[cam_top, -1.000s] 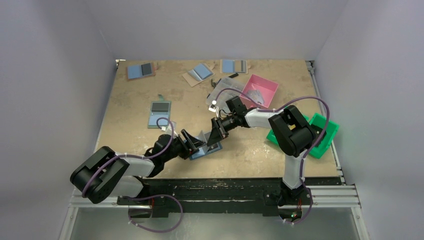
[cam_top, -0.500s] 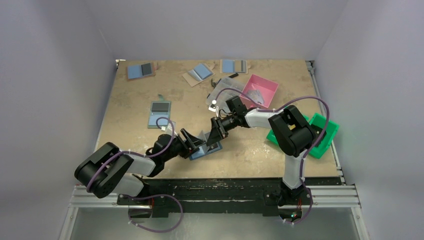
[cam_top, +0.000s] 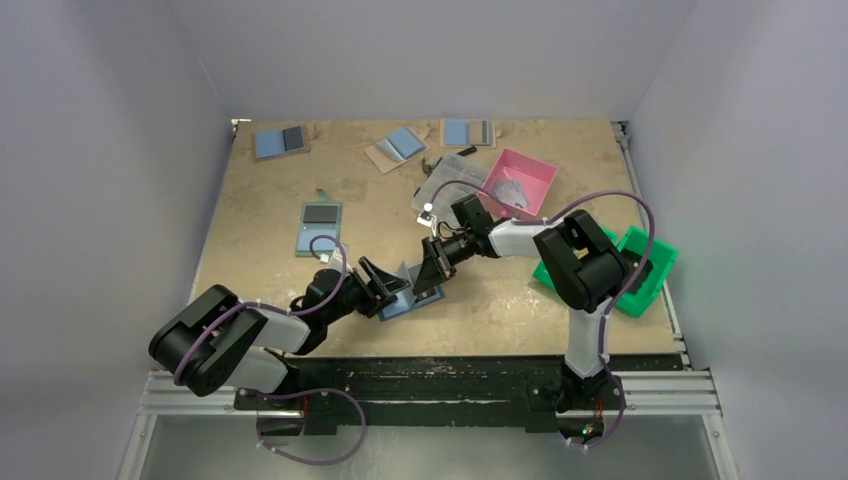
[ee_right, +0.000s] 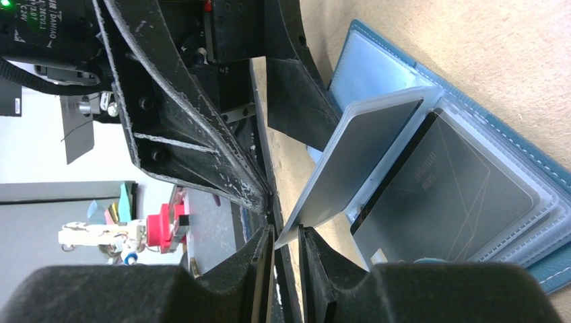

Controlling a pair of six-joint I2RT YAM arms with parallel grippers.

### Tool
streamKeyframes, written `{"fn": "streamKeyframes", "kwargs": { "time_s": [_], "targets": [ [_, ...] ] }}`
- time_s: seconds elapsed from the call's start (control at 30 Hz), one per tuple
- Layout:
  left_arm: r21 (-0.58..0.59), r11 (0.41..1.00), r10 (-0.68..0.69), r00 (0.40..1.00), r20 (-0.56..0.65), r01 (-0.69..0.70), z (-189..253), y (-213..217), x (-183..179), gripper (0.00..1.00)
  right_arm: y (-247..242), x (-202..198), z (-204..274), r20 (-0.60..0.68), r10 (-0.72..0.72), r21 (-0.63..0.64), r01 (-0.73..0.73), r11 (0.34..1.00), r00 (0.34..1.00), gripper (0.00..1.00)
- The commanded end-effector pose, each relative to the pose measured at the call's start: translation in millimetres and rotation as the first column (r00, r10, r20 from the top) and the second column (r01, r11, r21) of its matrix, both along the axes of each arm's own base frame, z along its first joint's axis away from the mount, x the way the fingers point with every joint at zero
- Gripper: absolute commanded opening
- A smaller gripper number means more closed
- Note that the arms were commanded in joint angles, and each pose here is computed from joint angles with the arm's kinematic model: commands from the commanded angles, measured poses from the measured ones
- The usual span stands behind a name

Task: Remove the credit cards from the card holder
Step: Remove the credit card from the card holder.

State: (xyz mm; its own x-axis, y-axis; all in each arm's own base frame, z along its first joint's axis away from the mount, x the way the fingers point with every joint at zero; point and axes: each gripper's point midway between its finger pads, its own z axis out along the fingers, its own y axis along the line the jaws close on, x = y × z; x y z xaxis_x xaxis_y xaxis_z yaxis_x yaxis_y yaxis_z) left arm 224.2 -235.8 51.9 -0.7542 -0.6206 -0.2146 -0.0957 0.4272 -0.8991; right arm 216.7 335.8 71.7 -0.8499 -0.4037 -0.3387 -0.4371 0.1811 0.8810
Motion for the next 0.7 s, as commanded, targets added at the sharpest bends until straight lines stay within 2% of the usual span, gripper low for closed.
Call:
{"fn": "streamKeyframes", "kwargs": {
  "time_s": [0.0,0.33,0.67],
  "targets": [
    [-0.037,0.999,0.015,1.0,0.026,-0.014,8.9,1.5,3.6,0.73,4.6,-5.3,2.7,-0.007,0.027,0.035,-0.027,0.999,1.0,0.26],
    [-0.036,0.999,0.021,0.999,0.026,-0.02,8.4,3.4,4.8,0.74,11.3,-14.9,4.6,-0.018,0.062,0.054,-0.061,0.997,0.998,0.26],
    [-0.019,0.999,0.026,1.0,0.011,-0.026,1.2,6.4,3.0,0.74,8.2,-1.6,-17.0,0.043,-0.004,-0.07,0.007,0.997,0.999,0.17]
  ]
}}
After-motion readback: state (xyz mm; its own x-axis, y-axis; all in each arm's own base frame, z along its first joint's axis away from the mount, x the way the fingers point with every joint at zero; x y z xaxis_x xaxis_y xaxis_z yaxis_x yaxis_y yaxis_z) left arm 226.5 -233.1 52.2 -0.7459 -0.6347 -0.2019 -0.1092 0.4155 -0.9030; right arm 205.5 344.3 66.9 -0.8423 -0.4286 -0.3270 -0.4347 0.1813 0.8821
